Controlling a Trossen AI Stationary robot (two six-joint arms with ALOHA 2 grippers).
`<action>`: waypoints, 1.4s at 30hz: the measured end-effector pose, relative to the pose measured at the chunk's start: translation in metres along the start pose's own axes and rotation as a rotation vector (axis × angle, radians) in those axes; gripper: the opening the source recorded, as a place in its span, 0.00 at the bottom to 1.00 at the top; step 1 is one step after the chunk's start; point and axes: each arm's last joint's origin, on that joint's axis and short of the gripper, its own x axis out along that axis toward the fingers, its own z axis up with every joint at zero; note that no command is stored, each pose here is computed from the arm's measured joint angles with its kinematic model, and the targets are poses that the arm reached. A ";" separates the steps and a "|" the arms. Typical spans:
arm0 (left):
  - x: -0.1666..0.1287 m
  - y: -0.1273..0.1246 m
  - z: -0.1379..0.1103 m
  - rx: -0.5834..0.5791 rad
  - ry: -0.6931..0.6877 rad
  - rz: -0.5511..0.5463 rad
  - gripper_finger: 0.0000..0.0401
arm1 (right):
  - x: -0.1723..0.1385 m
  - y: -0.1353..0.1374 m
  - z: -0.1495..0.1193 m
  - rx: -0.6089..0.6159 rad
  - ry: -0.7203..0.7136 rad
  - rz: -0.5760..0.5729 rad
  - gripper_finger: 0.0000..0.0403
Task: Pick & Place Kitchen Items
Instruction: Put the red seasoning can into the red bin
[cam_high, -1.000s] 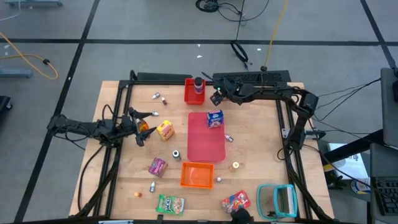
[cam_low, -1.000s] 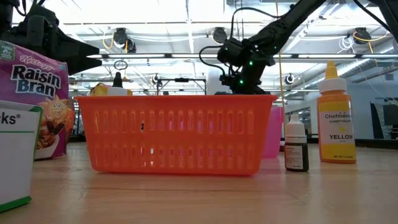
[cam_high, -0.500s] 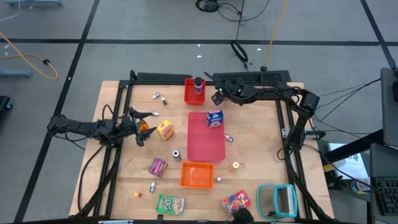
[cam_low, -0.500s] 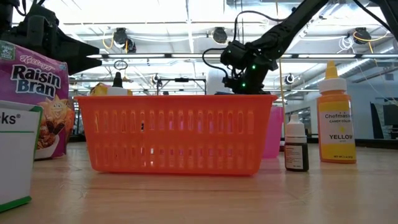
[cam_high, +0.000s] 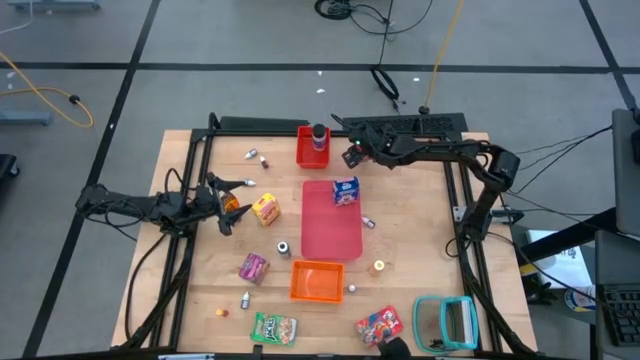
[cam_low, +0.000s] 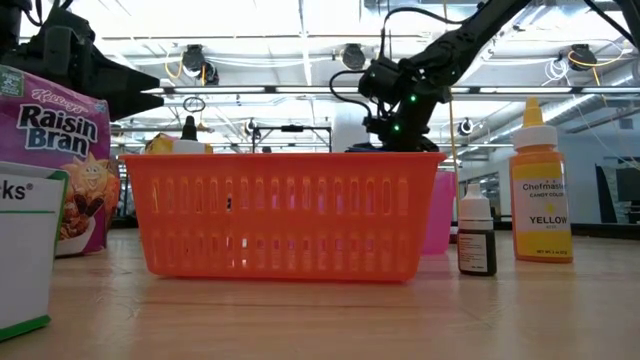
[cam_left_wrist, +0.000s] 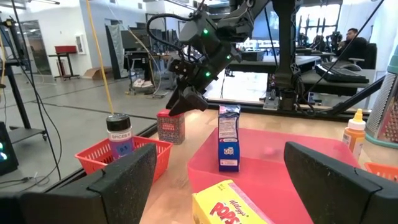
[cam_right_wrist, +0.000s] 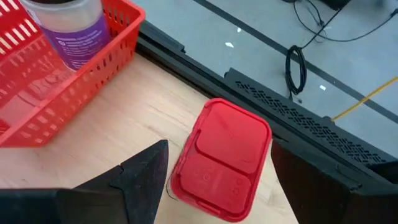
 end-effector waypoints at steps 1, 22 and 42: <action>0.000 0.000 0.000 -0.001 0.000 0.000 0.88 | 0.000 0.000 0.000 0.005 0.001 -0.005 0.69; 0.000 0.000 0.000 -0.002 0.000 0.000 0.88 | 0.010 0.001 -0.027 0.144 -0.041 0.003 0.69; 0.000 0.000 0.000 -0.002 0.001 0.000 0.88 | 0.021 -0.009 -0.046 0.252 -0.075 0.019 0.58</action>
